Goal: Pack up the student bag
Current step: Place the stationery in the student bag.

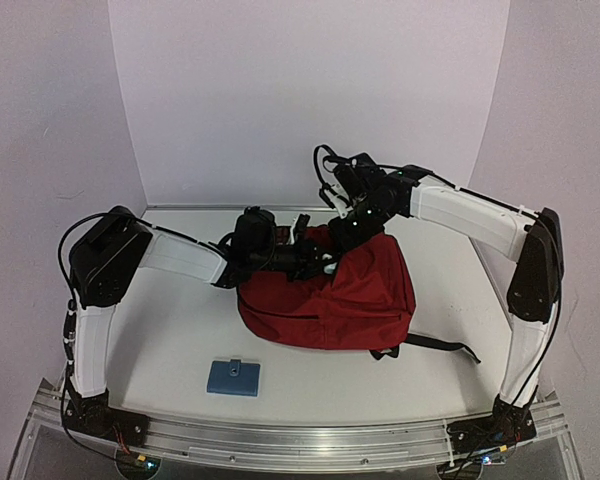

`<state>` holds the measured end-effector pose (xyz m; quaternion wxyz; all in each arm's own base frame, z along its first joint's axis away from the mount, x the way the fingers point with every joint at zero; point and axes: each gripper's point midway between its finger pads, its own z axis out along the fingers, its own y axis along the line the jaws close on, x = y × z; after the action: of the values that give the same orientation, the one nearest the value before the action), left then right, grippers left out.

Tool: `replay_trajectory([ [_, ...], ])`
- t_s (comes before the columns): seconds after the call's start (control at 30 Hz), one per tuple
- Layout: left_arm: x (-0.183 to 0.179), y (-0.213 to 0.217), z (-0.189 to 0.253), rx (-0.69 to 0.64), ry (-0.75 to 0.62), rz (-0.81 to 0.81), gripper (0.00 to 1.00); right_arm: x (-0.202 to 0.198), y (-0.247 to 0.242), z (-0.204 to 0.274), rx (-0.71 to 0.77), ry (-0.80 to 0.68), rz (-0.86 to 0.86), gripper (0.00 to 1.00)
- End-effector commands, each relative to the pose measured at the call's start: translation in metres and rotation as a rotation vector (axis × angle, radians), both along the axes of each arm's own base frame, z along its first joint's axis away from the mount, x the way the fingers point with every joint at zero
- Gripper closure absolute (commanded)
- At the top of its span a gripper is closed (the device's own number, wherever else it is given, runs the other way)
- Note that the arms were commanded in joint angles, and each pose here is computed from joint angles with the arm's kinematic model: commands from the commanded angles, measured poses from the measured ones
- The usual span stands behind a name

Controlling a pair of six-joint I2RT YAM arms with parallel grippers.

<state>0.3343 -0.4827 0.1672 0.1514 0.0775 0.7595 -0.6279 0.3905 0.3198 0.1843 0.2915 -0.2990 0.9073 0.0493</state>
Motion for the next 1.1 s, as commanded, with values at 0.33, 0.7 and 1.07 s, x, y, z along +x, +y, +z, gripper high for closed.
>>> replay_trajectory([
  [0.33,0.032,0.011,0.024,-0.050,-0.090,0.235,1.00,-0.003,-0.001,0.033,0.059,-0.043,0.006,1.00],
  [0.7,0.022,0.005,0.008,0.017,-0.120,0.230,0.53,0.001,-0.004,0.037,0.083,-0.040,-0.012,1.00],
  [1.07,0.012,0.050,0.014,0.202,-0.171,0.266,0.40,0.001,-0.008,0.039,0.082,-0.042,-0.010,1.00],
])
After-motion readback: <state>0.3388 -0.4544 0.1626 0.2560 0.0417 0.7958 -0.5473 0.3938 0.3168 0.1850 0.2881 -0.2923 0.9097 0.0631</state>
